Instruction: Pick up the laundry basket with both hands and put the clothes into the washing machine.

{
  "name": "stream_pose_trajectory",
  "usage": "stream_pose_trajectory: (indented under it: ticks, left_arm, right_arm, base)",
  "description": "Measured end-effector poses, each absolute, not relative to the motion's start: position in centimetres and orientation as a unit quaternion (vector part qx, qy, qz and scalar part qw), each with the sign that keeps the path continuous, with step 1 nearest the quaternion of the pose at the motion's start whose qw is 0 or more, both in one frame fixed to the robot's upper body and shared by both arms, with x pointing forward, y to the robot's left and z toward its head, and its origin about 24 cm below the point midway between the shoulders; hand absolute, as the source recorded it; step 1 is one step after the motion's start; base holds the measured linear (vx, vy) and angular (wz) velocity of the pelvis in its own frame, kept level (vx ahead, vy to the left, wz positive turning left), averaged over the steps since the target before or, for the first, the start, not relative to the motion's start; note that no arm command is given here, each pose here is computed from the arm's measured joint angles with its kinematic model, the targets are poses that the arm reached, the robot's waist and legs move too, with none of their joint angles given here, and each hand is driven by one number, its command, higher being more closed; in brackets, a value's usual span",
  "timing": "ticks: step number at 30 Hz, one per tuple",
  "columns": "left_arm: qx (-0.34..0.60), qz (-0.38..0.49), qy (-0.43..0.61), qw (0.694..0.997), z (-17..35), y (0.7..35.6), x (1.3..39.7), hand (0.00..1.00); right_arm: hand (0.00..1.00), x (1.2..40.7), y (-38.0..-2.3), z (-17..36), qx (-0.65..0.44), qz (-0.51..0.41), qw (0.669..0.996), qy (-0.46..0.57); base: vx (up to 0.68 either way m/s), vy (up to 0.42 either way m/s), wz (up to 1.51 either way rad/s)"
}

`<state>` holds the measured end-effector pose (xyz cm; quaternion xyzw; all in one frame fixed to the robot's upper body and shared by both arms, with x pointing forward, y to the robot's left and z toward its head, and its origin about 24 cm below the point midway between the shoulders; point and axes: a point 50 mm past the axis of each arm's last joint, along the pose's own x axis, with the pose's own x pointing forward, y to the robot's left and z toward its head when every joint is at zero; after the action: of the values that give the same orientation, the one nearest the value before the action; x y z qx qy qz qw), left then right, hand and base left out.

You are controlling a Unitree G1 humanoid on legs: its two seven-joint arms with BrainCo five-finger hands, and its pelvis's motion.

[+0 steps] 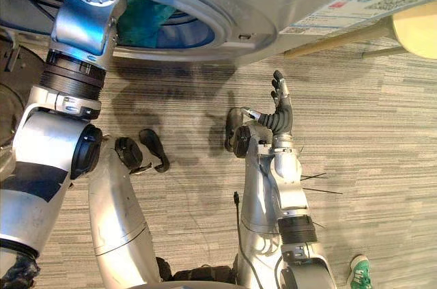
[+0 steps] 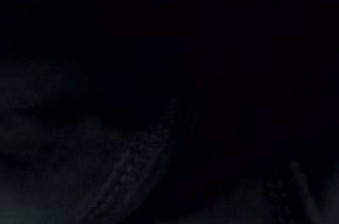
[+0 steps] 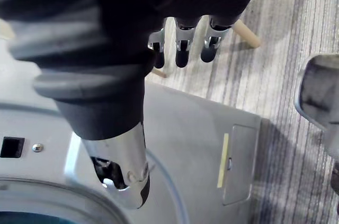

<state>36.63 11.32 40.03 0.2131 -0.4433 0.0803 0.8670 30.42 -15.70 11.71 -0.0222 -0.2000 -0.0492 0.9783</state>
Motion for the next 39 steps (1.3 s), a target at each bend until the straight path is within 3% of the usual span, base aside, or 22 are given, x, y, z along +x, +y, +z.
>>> stream_pose_trajectory:
  ticks: [8, 22, 24, 26, 33, 36, 39]
  left_arm:
    - [0.363, 0.087, -0.325, 0.869, 37.0, 12.8, 39.6, 0.0]
    - [0.392, 0.098, -0.294, 0.866, 35.7, 15.1, 39.9, 0.0]
    - [0.407, 0.112, -0.309, 0.852, 36.6, 15.8, 39.3, 0.0]
    - [0.467, 0.136, -0.325, 0.811, 37.7, 16.4, 38.6, 0.0]
    - [0.577, 0.145, -0.357, 0.72, 38.7, 15.7, 37.3, 0.0]
    - [0.6, 0.119, -0.355, 0.707, 38.7, 15.5, 37.0, 0.0]
    - [0.604, 0.072, -0.349, 0.713, 38.2, 15.0, 37.1, 0.0]
  right_arm:
    - [0.0, 30.1, -15.2, 12.9, -0.005, -0.021, 0.974, -0.223]
    - [0.0, 29.6, -16.1, 12.5, -0.022, -0.016, 0.975, -0.222]
    - [0.0, 29.5, -16.2, 12.5, -0.029, -0.009, 0.974, -0.223]
    - [0.0, 29.5, -16.3, 12.4, -0.034, -0.005, 0.974, -0.223]
    - [0.0, 29.1, -16.8, 11.5, -0.044, -0.002, 0.976, -0.213]
    - [0.0, 29.2, -16.8, 11.1, -0.048, 0.0, 0.978, -0.201]
    - [0.0, 29.2, -16.9, 10.8, -0.063, 0.005, 0.98, -0.19]
  base:
    - [0.02, 0.002, -0.12]
    - [0.01, -0.006, 0.06]
    - [0.0, 0.0, 0.0]
    - [0.02, -0.008, 0.04]
    - [0.01, -0.017, 0.1]
    - [0.03, -0.026, 0.09]
    - [0.01, -0.006, 0.02]
